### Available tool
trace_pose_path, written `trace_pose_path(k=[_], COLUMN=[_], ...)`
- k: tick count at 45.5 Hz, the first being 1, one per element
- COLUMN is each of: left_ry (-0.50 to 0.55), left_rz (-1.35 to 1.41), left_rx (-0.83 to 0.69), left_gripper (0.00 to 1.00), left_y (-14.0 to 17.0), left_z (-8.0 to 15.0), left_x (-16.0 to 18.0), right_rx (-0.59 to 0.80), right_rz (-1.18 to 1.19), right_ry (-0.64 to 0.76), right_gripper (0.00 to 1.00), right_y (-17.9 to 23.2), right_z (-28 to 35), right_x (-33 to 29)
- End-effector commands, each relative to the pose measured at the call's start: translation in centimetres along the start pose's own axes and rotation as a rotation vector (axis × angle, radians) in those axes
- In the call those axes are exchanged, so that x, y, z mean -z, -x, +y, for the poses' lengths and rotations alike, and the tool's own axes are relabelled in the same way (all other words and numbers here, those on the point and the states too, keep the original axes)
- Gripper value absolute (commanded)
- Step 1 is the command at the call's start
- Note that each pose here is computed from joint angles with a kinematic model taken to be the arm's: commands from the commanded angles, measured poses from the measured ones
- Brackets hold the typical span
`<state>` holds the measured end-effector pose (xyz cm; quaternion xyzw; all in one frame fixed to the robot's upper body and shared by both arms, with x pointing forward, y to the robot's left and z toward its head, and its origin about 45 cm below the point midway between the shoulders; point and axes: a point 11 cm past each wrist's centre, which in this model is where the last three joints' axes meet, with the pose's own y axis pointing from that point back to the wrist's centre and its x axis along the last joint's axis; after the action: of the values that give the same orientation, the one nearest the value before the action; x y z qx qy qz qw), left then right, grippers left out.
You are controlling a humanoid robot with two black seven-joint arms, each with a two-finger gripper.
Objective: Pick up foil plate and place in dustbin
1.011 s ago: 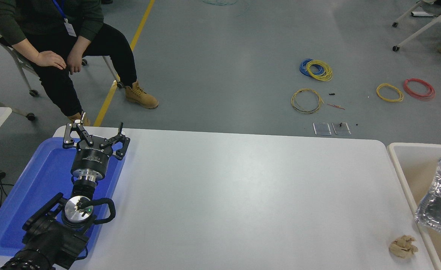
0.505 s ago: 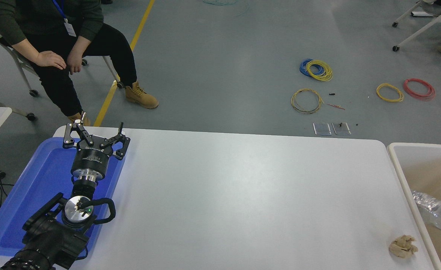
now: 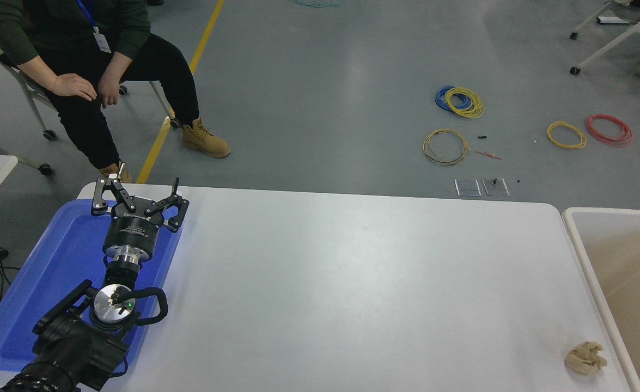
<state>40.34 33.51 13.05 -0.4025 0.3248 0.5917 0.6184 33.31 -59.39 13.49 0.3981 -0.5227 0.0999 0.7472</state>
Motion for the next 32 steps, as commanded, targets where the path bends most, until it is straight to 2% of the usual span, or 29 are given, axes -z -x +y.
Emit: trace_pose_path(k=[1,10,15,32], left_ry=[-0.001,-0.001,-0.001,-0.002], left_rz=[-0.001,-0.001,-0.001,0.001], left_rx=[0.000,0.000,0.000,0.000], left_gripper=[1.00,1.00,1.00,1.00], left_y=[0.0,0.0,0.0,0.0], left_z=[0.0,0.0,0.0,0.0], left_x=[0.0,0.0,0.0,0.1], right_rx=[-0.001,-0.020,0.017,0.316], right_rz=[-0.065,-0.028,0.023,0.144], right_ry=[-0.102,-0.207,-0.276,-0.470], right_gripper=[1.00,1.00,1.00,1.00], right_y=[-4.5,-8.5,-9.8,-10.4], right_z=[1.0,2.9,4.8,12.6], right_x=[5.0,10.3,13.6,20.9])
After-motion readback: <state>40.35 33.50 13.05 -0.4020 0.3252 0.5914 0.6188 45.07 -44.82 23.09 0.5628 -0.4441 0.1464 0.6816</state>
